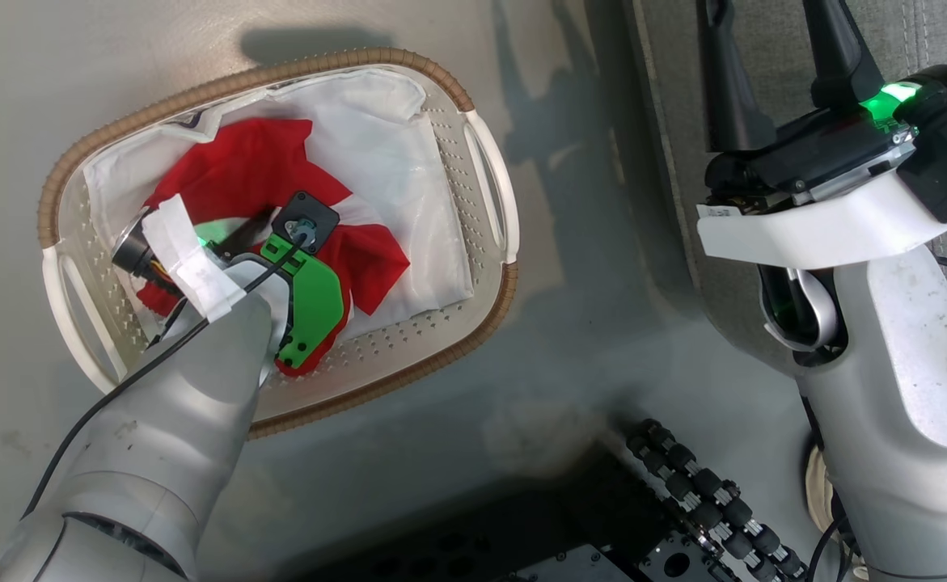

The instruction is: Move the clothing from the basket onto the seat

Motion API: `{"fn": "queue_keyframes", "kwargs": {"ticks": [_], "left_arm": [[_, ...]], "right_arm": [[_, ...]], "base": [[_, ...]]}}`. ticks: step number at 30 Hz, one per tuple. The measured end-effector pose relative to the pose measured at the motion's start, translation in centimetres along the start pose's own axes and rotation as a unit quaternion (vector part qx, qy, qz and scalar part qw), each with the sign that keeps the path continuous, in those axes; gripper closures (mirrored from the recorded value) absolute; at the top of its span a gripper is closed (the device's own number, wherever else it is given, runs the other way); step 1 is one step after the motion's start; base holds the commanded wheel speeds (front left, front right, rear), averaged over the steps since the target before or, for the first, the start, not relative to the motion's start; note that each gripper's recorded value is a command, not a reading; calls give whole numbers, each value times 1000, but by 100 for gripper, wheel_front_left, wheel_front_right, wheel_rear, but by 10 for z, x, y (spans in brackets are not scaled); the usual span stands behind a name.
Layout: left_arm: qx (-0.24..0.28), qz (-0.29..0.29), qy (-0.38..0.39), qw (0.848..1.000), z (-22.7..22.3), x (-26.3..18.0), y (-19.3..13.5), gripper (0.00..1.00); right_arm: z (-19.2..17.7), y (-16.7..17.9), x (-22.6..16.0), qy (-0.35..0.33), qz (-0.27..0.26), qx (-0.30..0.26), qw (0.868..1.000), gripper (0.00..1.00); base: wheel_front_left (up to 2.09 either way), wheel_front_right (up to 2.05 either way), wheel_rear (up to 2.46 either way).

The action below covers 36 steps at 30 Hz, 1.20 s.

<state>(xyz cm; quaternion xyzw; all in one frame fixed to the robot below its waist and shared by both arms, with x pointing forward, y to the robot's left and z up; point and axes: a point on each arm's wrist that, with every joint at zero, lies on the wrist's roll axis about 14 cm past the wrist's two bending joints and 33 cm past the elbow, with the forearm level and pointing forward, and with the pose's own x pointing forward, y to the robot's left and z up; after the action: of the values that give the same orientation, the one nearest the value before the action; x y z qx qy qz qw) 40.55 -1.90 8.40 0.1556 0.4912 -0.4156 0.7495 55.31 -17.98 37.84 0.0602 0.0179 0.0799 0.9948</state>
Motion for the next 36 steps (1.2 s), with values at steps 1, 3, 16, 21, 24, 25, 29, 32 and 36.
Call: {"fn": "queue_keyframes", "kwargs": {"ticks": [1,3,16,21,24,25,29,32,36], "left_arm": [[-3,2,-4,1000,2,-1,1,100],[-7,5,-18,1000,8,-4,1,100],[-27,35,-122,991,50,-52,0,100],[-44,50,-159,985,67,-78,-3,100],[-59,58,-199,977,86,-98,-8,100],[-62,61,-215,973,93,-106,-11,100],[-82,87,-258,959,105,-138,-10,100],[-92,104,-293,946,116,-163,-9,100],[-101,125,-339,927,129,-200,-9,100]], "right_arm": [[1,1,0,-1,1,0,1000,0],[5,2,0,-4,1,0,1000,0],[38,14,-15,-18,6,6,1000,0],[46,25,-28,-14,14,9,1000,0],[52,34,-37,-11,22,11,1000,0],[54,37,-41,-12,24,10,1000,0],[68,44,-52,-19,32,5,999,0],[77,51,-60,-23,38,5,999,0],[84,64,-74,-25,48,10,998,0]], "base": [[0,0,0],[0,0,0],[0,0,0],[0,0,0],[0,0,0],[0,0,0],[0,0,0],[0,0,0],[0,0,0]]}}
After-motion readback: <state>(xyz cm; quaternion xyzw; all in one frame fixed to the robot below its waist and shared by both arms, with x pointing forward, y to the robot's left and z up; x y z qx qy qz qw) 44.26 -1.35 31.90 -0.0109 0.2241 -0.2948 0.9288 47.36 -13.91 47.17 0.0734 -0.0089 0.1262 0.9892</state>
